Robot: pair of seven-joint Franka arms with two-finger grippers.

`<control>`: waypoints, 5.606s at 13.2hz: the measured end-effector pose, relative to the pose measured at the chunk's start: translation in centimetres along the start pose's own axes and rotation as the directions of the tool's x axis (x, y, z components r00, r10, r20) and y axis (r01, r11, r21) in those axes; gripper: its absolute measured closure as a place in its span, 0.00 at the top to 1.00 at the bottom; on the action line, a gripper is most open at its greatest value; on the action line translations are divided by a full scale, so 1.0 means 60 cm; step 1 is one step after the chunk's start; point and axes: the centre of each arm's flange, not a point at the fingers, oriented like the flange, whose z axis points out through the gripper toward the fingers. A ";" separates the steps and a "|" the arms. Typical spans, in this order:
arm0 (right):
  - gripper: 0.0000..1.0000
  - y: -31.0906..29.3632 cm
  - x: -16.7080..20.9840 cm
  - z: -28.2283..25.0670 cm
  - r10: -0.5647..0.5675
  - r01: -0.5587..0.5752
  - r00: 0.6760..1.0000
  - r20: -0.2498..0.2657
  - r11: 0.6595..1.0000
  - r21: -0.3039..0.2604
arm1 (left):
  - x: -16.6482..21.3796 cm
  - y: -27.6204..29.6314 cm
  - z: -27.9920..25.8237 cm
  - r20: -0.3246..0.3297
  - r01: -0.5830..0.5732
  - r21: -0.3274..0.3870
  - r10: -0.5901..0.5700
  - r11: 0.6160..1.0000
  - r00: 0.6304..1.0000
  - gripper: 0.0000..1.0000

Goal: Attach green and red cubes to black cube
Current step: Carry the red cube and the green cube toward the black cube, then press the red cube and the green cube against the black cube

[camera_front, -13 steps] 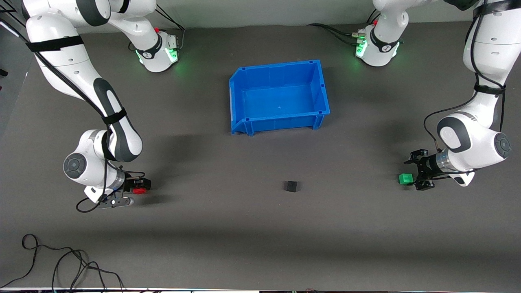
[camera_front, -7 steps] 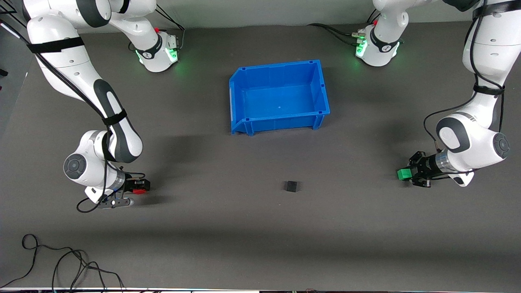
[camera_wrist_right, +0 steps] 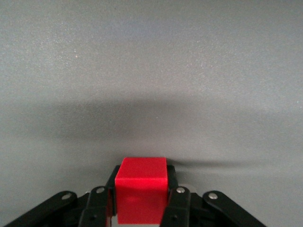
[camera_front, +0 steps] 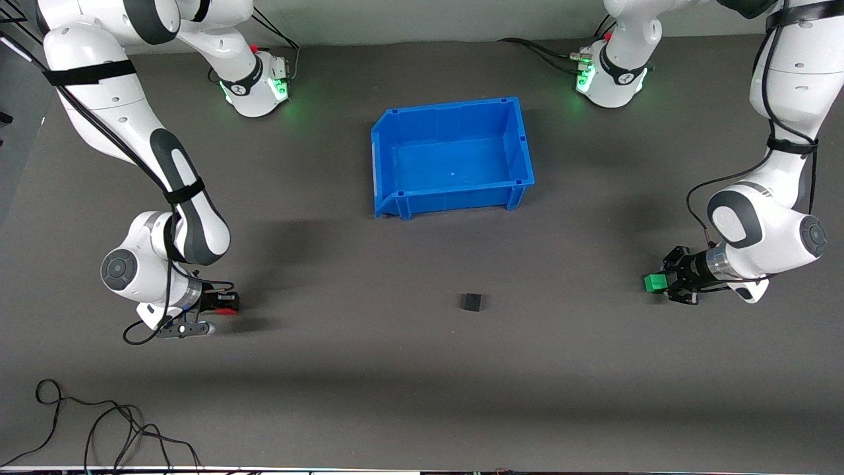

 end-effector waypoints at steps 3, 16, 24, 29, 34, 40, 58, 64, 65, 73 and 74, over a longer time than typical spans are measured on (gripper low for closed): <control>0.40 0.000 0.000 0.000 0.009 -0.009 1.000 -0.001 1.000 0.004 | -0.014 0.032 -0.042 0.033 -0.015 0.002 0.014 1.000 0.999 0.37; 0.40 -0.220 0.042 -0.076 0.696 -0.691 0.718 -0.027 0.716 0.104 | -0.234 0.097 -0.050 0.108 0.016 -0.005 -0.016 1.000 0.994 0.37; 0.40 -0.459 0.092 -0.089 0.966 -0.954 0.242 0.085 0.221 0.204 | -0.418 0.083 0.058 0.144 0.045 -0.035 -0.039 0.998 0.989 0.37; 0.40 -0.613 0.074 -0.063 0.984 -0.981 0.056 0.172 0.022 0.193 | -0.520 0.054 0.129 0.126 0.091 -0.048 -0.084 0.995 0.989 0.37; 0.40 -0.699 0.053 -0.076 0.977 -0.978 -0.035 0.212 -0.077 0.194 | -0.564 0.051 0.165 0.128 0.171 -0.036 -0.165 0.985 0.978 0.37; 0.40 -0.691 0.059 -0.076 0.980 -0.975 -0.043 0.194 -0.084 0.206 | -0.607 0.052 0.198 0.128 0.161 -0.038 -0.155 0.986 0.980 0.37; 0.40 -0.759 0.011 0.010 0.989 -0.984 0.040 0.141 0.015 0.176 | -0.732 0.039 0.231 0.121 0.182 -0.056 -0.174 0.982 0.977 0.37; 0.40 -0.769 0.005 0.028 0.990 -0.985 0.051 0.135 0.027 0.172 | -0.764 0.028 0.234 0.127 0.172 -0.055 -0.164 0.984 0.978 0.37; 0.40 -0.770 0.004 0.028 0.990 -0.985 0.052 0.135 0.028 0.171 | -0.766 0.027 0.233 0.128 0.171 -0.055 -0.162 0.984 0.978 0.37; 0.40 -0.771 0.002 0.038 0.990 -0.985 0.057 0.129 0.035 0.168 | -0.774 0.027 0.240 0.122 0.154 -0.059 -0.146 0.986 0.982 0.60; 0.40 -0.771 0.001 0.040 0.990 -0.985 0.058 0.128 0.036 0.169 | -0.775 0.029 0.239 0.119 0.148 -0.063 -0.140 0.987 0.983 0.72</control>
